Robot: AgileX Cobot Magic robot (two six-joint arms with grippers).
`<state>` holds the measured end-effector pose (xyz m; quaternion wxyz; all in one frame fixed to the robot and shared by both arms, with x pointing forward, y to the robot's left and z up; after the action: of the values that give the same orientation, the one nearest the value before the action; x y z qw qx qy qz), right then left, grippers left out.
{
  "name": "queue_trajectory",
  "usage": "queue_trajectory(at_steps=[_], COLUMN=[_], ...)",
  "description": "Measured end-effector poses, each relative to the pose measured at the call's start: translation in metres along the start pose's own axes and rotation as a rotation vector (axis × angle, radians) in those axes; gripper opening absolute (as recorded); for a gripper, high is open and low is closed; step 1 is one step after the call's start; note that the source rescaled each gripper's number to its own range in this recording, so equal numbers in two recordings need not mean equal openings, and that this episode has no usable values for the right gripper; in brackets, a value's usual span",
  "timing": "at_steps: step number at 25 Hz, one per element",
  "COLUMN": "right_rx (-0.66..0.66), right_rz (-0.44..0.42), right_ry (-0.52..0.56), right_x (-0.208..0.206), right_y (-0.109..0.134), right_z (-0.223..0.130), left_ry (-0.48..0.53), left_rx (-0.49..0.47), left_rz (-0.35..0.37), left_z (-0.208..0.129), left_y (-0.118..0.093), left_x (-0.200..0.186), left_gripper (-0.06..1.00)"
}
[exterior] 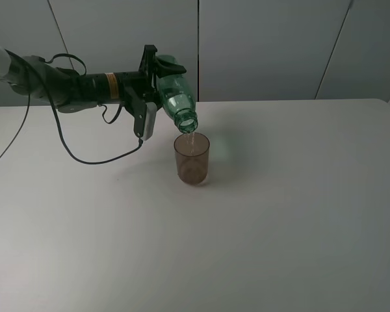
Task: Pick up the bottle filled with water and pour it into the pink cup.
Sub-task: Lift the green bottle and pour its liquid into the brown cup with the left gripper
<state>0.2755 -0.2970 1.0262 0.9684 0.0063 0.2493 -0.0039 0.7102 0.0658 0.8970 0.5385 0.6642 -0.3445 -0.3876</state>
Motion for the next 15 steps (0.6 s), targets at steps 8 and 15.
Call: queue_trajectory(at_steps=[8,15], right_rx=[0.0,0.0], right_rz=[0.0,0.0], right_ry=[0.0,0.0], right_x=[0.0,0.0], right_y=[0.0,0.0], right_z=[0.0,0.0], left_ry=[0.0,0.002], left_rx=[0.022,0.05], left_rz=[0.0,-0.003], left_z=[0.0,-0.0003], left_y=[0.0003,-0.0001], left_x=[0.0,0.0], left_gripper=[0.0,0.0])
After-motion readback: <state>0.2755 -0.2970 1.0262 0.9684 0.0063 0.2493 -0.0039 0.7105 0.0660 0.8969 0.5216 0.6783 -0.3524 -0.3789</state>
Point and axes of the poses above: a point on each arm's last joint axis where the gripper is mounted, x pointing out along that axis toward the gripper, y along the wrist's bending axis when the last joint is at zero, z = x × y, the point moved 5 cm from there along x, pointing out along that axis toward the gripper, and after that the axes turned 1 degree about -x, right-handed, at the moved point
